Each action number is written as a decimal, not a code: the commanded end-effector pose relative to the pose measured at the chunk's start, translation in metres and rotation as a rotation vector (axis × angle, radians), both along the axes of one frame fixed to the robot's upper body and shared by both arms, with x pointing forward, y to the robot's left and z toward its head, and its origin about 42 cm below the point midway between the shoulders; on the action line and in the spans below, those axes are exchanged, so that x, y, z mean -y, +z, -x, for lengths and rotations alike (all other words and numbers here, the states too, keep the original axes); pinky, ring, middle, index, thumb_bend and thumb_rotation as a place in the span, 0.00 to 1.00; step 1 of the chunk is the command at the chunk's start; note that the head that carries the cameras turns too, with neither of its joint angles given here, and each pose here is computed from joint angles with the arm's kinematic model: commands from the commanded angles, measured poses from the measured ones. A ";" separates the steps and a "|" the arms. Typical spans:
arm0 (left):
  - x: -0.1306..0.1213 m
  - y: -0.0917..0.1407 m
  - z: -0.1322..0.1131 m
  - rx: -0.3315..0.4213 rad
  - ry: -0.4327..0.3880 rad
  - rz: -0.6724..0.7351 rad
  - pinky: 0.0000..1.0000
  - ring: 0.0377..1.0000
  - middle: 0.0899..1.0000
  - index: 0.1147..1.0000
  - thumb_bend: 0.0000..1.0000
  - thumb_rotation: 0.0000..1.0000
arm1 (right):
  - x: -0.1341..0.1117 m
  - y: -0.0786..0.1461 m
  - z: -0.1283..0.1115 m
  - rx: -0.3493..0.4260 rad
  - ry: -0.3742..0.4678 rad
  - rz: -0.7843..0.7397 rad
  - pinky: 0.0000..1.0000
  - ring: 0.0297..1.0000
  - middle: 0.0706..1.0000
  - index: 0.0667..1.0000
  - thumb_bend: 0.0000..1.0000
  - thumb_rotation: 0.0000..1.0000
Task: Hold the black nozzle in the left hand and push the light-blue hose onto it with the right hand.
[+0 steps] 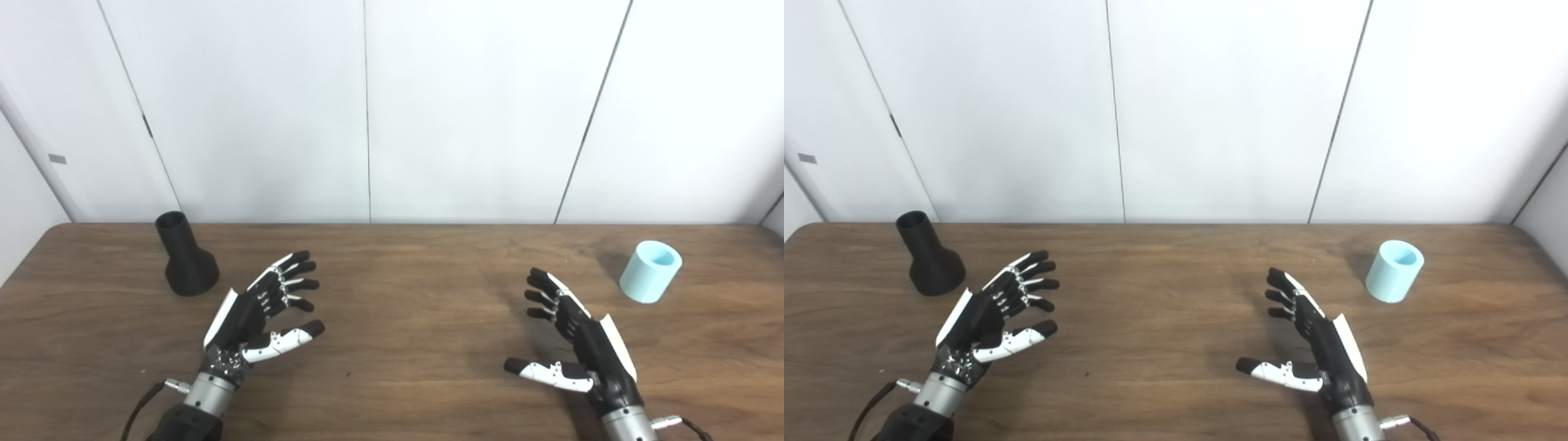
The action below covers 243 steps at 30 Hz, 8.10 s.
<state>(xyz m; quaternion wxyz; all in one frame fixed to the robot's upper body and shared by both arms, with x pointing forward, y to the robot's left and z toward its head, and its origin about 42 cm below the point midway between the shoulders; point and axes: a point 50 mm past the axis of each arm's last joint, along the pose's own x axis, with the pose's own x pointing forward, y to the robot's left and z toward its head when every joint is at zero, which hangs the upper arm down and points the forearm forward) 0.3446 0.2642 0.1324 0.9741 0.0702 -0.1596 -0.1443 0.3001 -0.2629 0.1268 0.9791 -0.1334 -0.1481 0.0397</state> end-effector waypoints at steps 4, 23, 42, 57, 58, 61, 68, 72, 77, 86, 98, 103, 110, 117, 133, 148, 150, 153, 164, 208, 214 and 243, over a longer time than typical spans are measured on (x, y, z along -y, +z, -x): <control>0.022 -0.016 0.000 -0.021 -0.007 0.020 0.62 0.75 0.83 0.86 0.78 0.15 | 0.025 0.007 -0.008 0.073 0.011 -0.027 0.76 0.86 0.89 0.89 0.80 0.10; -0.113 0.071 0.029 0.092 0.417 -0.254 0.73 0.79 0.81 0.80 0.76 0.20 | 0.026 0.026 -0.019 0.115 0.014 -0.020 0.54 0.69 0.78 0.76 0.86 0.23; -0.168 0.088 0.004 -0.013 0.779 -0.416 0.76 0.89 0.92 0.91 0.89 0.29 | 0.022 0.032 -0.019 0.136 0.018 -0.028 0.46 0.63 0.75 0.72 0.87 0.23; -0.146 0.070 -0.047 -0.185 0.647 -0.537 0.97 1.00 0.99 0.95 1.00 0.41 | 0.017 0.041 -0.012 0.124 0.027 0.010 0.47 0.63 0.76 0.74 0.83 0.19; -0.145 0.068 -0.049 -0.184 0.645 -0.542 0.97 1.00 0.99 0.95 1.00 0.41 | 0.017 0.042 -0.011 0.122 0.029 0.010 0.47 0.63 0.77 0.74 0.83 0.18; -0.141 0.063 -0.056 -0.186 0.639 -0.535 0.99 1.00 0.98 0.95 1.00 0.40 | 0.015 0.045 -0.008 0.113 0.034 -0.001 0.48 0.65 0.77 0.74 0.82 0.14; -0.135 0.049 -0.075 -0.202 0.617 -0.589 1.00 1.00 0.99 0.94 1.00 0.37 | 0.011 0.051 -0.004 0.114 0.025 0.012 0.49 0.65 0.79 0.75 0.80 0.13; -0.129 0.041 -0.081 -0.221 0.599 -0.605 1.00 1.00 1.00 0.95 1.00 0.40 | 0.009 0.054 -0.001 0.118 0.025 0.008 0.48 0.65 0.78 0.75 0.78 0.08; -0.122 0.035 -0.085 -0.234 0.594 -0.611 1.00 1.00 1.00 0.95 1.00 0.39 | 0.007 0.057 0.002 0.109 0.024 -0.001 0.49 0.65 0.79 0.76 0.77 0.05; -0.112 0.025 -0.091 -0.255 0.591 -0.623 1.00 1.00 1.00 0.95 1.00 0.40 | 0.004 0.063 0.006 0.109 0.016 -0.007 0.52 0.67 0.81 0.77 0.75 0.00; -0.104 0.009 -0.097 -0.293 0.585 -0.603 1.00 0.97 0.86 0.82 0.99 0.33 | 0.000 0.073 0.012 0.106 0.007 -0.002 0.51 0.67 0.80 0.77 0.73 0.00; -0.099 -0.001 -0.097 -0.272 0.609 -0.607 1.00 0.76 0.58 0.48 0.62 0.09 | -0.001 0.077 0.015 0.109 0.000 -0.007 0.50 0.66 0.80 0.77 0.72 0.00; -0.096 -0.015 -0.094 -0.248 0.677 -0.697 1.00 0.68 0.44 0.41 0.53 0.00 | -0.001 0.083 0.019 0.112 0.002 -0.017 0.50 0.67 0.80 0.78 0.70 0.00; -0.095 -0.026 -0.089 -0.242 0.695 -0.707 1.00 0.68 0.43 0.42 0.53 0.00 | -0.001 0.085 0.020 0.108 0.005 -0.018 0.49 0.66 0.81 0.78 0.69 0.00; -0.064 -0.050 -0.074 -0.164 0.545 -0.789 1.00 0.68 0.47 0.40 0.52 0.00 | -0.011 0.091 0.016 0.113 0.007 -0.011 0.55 0.70 0.83 0.81 0.66 0.00; 0.056 -0.079 -0.056 0.051 0.113 -0.798 0.95 0.67 0.42 0.43 0.53 0.00 | 0.016 0.050 -0.011 0.111 -0.005 -0.037 0.66 0.76 0.87 0.86 0.77 0.00; 0.068 -0.081 -0.054 0.080 0.068 -0.804 0.93 0.67 0.42 0.44 0.53 0.00 | 0.020 0.048 -0.015 0.117 -0.017 -0.021 0.66 0.76 0.87 0.86 0.80 0.06; 0.091 -0.082 -0.051 0.118 -0.023 -0.798 0.93 0.67 0.42 0.44 0.53 0.00 | 0.028 0.051 -0.021 0.148 -0.017 0.015 0.65 0.75 0.88 0.86 0.80 0.09; 0.137 -0.079 -0.037 0.220 -0.236 -0.831 0.90 0.66 0.42 0.43 0.53 0.00 | 0.038 0.081 -0.023 0.193 -0.050 0.114 0.61 0.72 0.83 0.83 0.85 0.25; 0.090 -0.106 -0.030 0.134 -0.218 -0.920 0.86 0.65 0.41 0.44 0.52 0.00 | 0.183 0.216 -0.040 0.133 -0.463 0.490 0.66 0.76 0.81 0.81 0.86 0.28; 0.087 -0.102 -0.032 0.139 -0.226 -0.920 0.86 0.65 0.41 0.44 0.52 0.00 | 0.195 0.189 -0.051 -0.007 -0.402 0.403 0.73 0.79 0.83 0.86 0.84 0.24; 0.078 -0.103 -0.032 0.131 -0.219 -0.924 0.86 0.64 0.40 0.45 0.52 0.00 | 0.168 0.087 -0.102 -0.162 -0.267 0.021 0.91 0.92 0.96 1.00 0.94 0.31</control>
